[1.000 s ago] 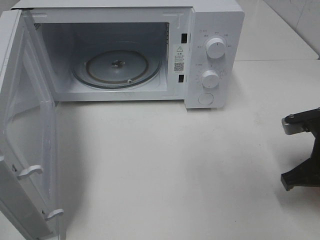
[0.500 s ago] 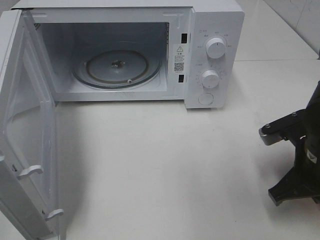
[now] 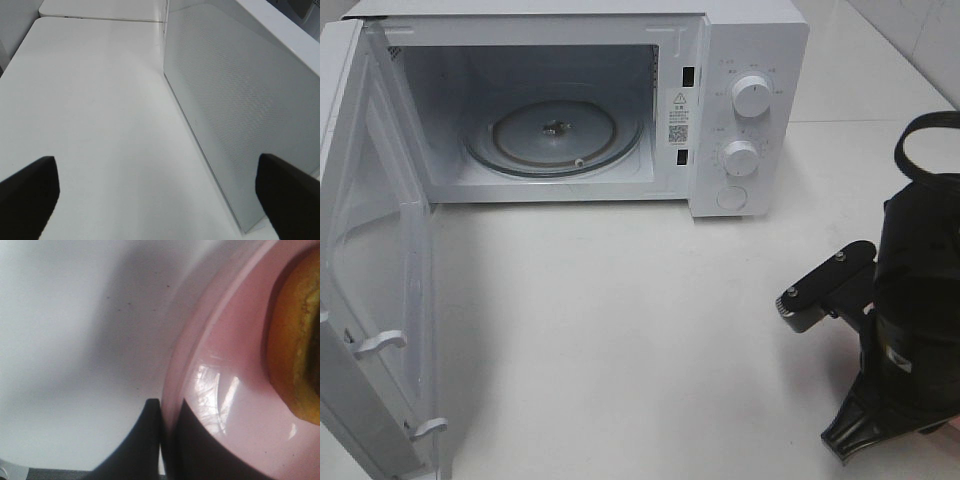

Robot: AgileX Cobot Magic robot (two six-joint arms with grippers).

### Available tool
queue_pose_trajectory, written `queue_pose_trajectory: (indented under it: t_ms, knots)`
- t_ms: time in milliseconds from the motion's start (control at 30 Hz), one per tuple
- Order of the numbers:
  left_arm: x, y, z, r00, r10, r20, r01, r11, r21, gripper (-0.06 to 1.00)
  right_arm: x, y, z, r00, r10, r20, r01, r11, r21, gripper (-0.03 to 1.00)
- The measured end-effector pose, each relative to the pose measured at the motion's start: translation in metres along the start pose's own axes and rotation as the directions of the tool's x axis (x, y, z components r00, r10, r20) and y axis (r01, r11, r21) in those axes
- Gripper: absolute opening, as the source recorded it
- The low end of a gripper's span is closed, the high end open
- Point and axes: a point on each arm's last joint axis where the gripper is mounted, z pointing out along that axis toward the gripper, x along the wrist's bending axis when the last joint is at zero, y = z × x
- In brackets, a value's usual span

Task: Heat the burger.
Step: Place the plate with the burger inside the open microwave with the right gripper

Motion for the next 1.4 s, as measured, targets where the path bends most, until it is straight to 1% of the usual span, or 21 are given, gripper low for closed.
queue_pose_trajectory:
  t_ms: [67, 100, 233, 267, 333, 433, 500, 533, 600, 700, 767, 867, 933, 967, 1000, 1033, 1100, 1200, 1267, 1367, 1400]
  knots:
    - [0.000, 0.000, 0.000, 1.000, 0.000, 0.000, 0.000, 1.000, 0.000, 0.99, 0.010, -0.002, -0.005, 0.999, -0.045, 0.006, 0.045, 0.999, -0.021, 0.04]
    - [0.000, 0.000, 0.000, 1.000, 0.000, 0.000, 0.000, 1.000, 0.000, 0.99, 0.010, -0.002, -0.005, 0.999, -0.045, 0.006, 0.045, 0.999, -0.021, 0.04]
    - [0.000, 0.000, 0.000, 1.000, 0.000, 0.000, 0.000, 1.000, 0.000, 0.99, 0.026, -0.005, -0.012, 0.994, -0.108, 0.019, 0.109, 0.992, -0.062, 0.04]
    - [0.000, 0.000, 0.000, 1.000, 0.000, 0.000, 0.000, 1.000, 0.000, 0.99, 0.026, -0.005, -0.012, 0.994, -0.108, 0.019, 0.109, 0.992, -0.062, 0.04]
    - [0.000, 0.000, 0.000, 1.000, 0.000, 0.000, 0.000, 1.000, 0.000, 0.99, 0.038, -0.009, -0.018, 0.984, -0.175, 0.043, 0.178, 0.980, -0.090, 0.04]
    - [0.000, 0.000, 0.000, 1.000, 0.000, 0.000, 0.000, 1.000, 0.000, 0.99, 0.041, -0.010, -0.019, 0.980, -0.193, 0.050, 0.197, 0.976, -0.096, 0.04]
    - [0.000, 0.000, 0.000, 1.000, 0.000, 0.000, 0.000, 1.000, 0.000, 0.99, 0.049, -0.013, -0.023, 0.970, -0.235, 0.065, 0.241, 0.964, -0.113, 0.04]
    - [0.000, 0.000, 0.000, 1.000, 0.000, 0.000, 0.000, 1.000, 0.000, 0.99, 0.049, -0.013, -0.023, 0.970, -0.235, 0.065, 0.241, 0.964, -0.113, 0.04]
    - [0.000, 0.000, 0.000, 1.000, 0.000, 0.000, 0.000, 1.000, 0.000, 0.99, 0.058, -0.017, -0.027, 0.955, -0.282, 0.089, 0.292, 0.946, -0.141, 0.04]
    - [0.000, 0.000, 0.000, 1.000, 0.000, 0.000, 0.000, 1.000, 0.000, 0.99, 0.060, -0.017, -0.029, 0.949, -0.298, 0.100, 0.311, 0.938, -0.151, 0.04]
    - [0.000, 0.000, 0.000, 1.000, 0.000, 0.000, 0.000, 1.000, 0.000, 0.99, 0.066, -0.019, -0.032, 0.927, -0.351, 0.133, 0.371, 0.910, -0.184, 0.04]
    - [0.000, 0.000, 0.000, 1.000, 0.000, 0.000, 0.000, 1.000, 0.000, 0.99, 0.067, -0.019, -0.033, 0.921, -0.363, 0.140, 0.385, 0.903, -0.189, 0.04]
    - [0.000, 0.000, 0.000, 1.000, 0.000, 0.000, 0.000, 1.000, 0.000, 0.99, 0.068, -0.017, -0.033, 0.900, -0.406, 0.158, 0.432, 0.879, -0.202, 0.04]
    - [0.000, 0.000, 0.000, 1.000, 0.000, 0.000, 0.000, 1.000, 0.000, 0.99, 0.068, -0.017, -0.033, 0.900, -0.406, 0.158, 0.432, 0.879, -0.202, 0.04]
    - [0.000, 0.000, 0.000, 1.000, 0.000, 0.000, 0.000, 1.000, 0.000, 0.99, 0.068, -0.016, -0.034, 0.880, -0.445, 0.166, 0.473, 0.856, -0.209, 0.04]
    - [0.000, 0.000, 0.000, 1.000, 0.000, 0.000, 0.000, 1.000, 0.000, 0.99, 0.068, -0.016, -0.034, 0.880, -0.445, 0.166, 0.473, 0.856, -0.209, 0.04]
    - [0.000, 0.000, 0.000, 1.000, 0.000, 0.000, 0.000, 1.000, 0.000, 0.99, 0.071, -0.014, -0.034, 0.844, -0.506, 0.176, 0.535, 0.811, -0.235, 0.04]
    - [0.000, 0.000, 0.000, 1.000, 0.000, 0.000, 0.000, 1.000, 0.000, 0.99, 0.071, -0.013, -0.035, 0.836, -0.519, 0.180, 0.549, 0.799, -0.244, 0.04]
    - [0.000, 0.000, 0.000, 1.000, 0.000, 0.000, 0.000, 1.000, 0.000, 0.99, 0.072, -0.010, -0.036, 0.805, -0.555, 0.208, 0.593, 0.760, -0.266, 0.04]
    - [0.000, 0.000, 0.000, 1.000, 0.000, 0.000, 0.000, 1.000, 0.000, 0.99, 0.072, -0.009, -0.036, 0.794, -0.568, 0.216, 0.607, 0.748, -0.268, 0.04]
    - [0.000, 0.000, 0.000, 1.000, 0.000, 0.000, 0.000, 1.000, 0.000, 0.99, 0.072, -0.008, -0.036, 0.781, -0.581, 0.229, 0.624, 0.730, -0.277, 0.04]
